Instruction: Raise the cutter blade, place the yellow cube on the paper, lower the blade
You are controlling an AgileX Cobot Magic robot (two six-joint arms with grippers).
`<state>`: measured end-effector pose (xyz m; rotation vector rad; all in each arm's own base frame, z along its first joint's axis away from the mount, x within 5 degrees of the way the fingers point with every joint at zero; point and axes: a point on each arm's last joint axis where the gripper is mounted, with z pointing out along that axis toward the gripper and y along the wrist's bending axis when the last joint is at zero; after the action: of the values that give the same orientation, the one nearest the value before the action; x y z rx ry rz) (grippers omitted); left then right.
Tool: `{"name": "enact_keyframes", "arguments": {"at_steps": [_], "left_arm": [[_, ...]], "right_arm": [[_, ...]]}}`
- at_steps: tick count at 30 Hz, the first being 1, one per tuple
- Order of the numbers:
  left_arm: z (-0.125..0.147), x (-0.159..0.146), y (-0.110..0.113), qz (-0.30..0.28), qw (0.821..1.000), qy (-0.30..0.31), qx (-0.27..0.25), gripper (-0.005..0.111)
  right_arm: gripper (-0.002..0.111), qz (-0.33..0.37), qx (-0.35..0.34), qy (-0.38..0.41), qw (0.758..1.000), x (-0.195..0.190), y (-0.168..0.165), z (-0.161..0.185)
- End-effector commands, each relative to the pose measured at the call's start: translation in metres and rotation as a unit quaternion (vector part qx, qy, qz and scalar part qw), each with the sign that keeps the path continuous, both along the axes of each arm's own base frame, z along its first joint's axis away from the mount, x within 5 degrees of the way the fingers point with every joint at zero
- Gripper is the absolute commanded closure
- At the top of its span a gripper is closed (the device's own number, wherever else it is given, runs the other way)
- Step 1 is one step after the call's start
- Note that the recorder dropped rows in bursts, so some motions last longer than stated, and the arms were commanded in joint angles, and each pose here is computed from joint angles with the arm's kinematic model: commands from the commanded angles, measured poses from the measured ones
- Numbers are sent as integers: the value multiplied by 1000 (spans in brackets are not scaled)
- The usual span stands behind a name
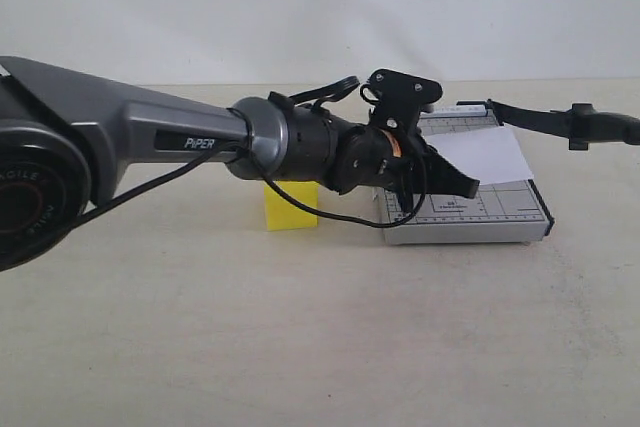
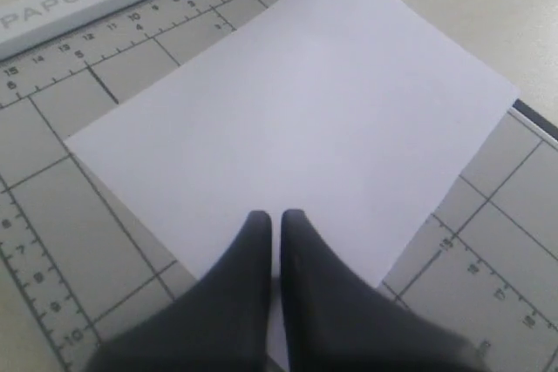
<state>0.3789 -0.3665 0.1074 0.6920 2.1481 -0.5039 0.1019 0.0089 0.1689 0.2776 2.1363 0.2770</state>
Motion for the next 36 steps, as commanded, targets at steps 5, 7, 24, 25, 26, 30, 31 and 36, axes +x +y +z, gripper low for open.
{"name": "enact_keyframes", "arguments": {"at_steps": [5, 7, 24, 25, 26, 30, 31, 36], "left_arm": [[-11, -1, -7, -10, 1000, 4, 11, 102], [-14, -1, -8, -17, 1000, -1, 19, 102], [-15, -13, -21, -71, 995, -27, 59, 102], [-15, -16, -24, -77, 995, -31, 60, 102], [-16, -17, -25, -81, 994, -32, 62, 102], [-25, -18, -26, -82, 994, -30, 64, 102], [-28, -18, -25, -82, 994, -27, 66, 102], [-34, -17, -24, -81, 994, -24, 69, 102]], "right_arm": [[109, 1, 0, -4, 1000, 1, 0, 2], [109, 1, 0, -4, 1000, 1, 0, 2], [109, 1, 0, -4, 1000, 1, 0, 2], [109, 1, 0, -4, 1000, 1, 0, 2], [109, 1, 0, -4, 1000, 1, 0, 2], [109, 1, 0, -4, 1000, 1, 0, 2], [109, 1, 0, -4, 1000, 1, 0, 2], [109, 2, 1, -4, 1000, 1, 0, 2]]}}
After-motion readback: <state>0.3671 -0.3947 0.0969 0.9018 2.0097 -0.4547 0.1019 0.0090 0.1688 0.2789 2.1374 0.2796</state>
